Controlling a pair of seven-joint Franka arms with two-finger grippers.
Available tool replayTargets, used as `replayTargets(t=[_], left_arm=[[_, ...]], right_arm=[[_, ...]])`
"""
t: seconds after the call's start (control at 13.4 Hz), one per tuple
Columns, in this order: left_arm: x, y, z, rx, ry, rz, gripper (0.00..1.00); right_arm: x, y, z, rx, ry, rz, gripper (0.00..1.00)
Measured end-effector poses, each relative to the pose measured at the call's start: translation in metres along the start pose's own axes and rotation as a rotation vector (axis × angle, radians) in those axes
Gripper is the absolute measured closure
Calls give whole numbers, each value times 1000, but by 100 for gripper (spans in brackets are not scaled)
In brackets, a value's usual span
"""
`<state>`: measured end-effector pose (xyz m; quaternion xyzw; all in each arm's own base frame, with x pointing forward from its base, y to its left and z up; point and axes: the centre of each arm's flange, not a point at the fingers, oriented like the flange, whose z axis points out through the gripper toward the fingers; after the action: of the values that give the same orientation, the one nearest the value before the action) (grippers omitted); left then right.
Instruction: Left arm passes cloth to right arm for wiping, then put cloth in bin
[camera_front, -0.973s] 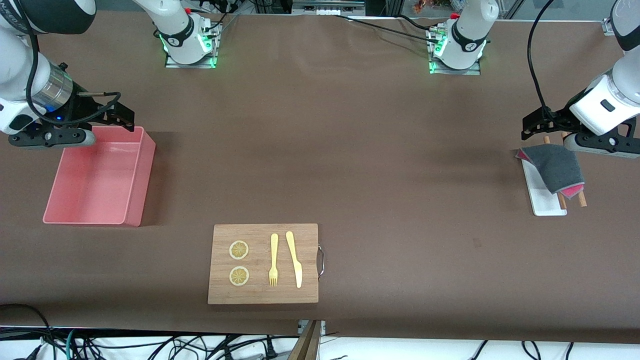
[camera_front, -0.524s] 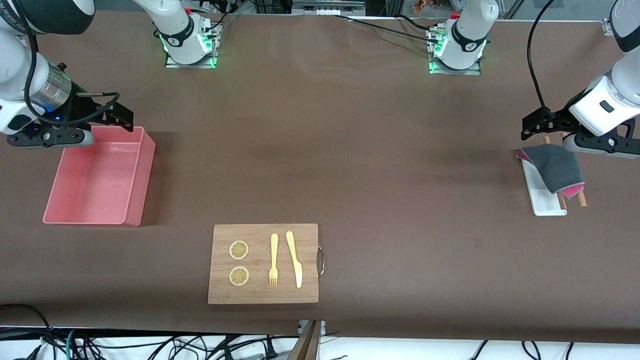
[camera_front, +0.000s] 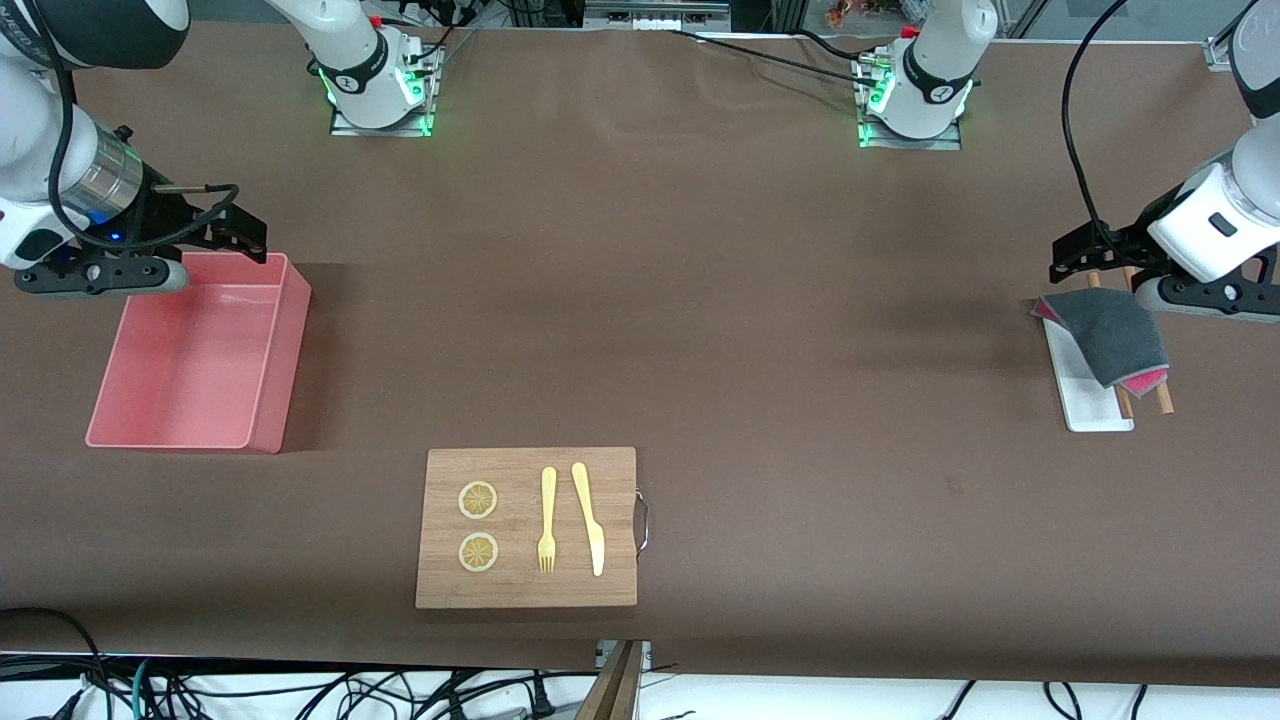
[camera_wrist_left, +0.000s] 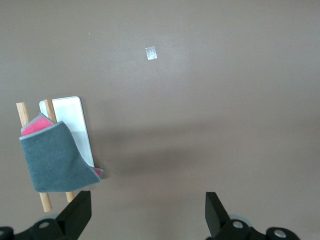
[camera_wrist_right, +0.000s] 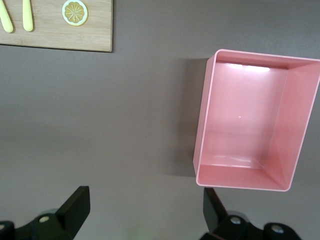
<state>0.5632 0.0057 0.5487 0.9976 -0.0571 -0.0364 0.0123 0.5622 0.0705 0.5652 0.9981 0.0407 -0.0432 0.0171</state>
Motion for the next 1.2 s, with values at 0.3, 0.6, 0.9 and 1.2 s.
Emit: replayTargets(t=[0.3,0.6,0.9,1.2], left_arm=[[-6,-76,19,-21,-30,135,0],[-17,-177,59,-69,-62,300,0],[-15,-284,118,-146,-61,498,0],[-18,-332,183,-253,-38,701,0]], right_arm=[[0,0,0,0,0,-1,0],[0,1,0,0,0,-1,0],[0,1,0,0,-1,-1,0],[0,2,0,0,-1,-1,0]])
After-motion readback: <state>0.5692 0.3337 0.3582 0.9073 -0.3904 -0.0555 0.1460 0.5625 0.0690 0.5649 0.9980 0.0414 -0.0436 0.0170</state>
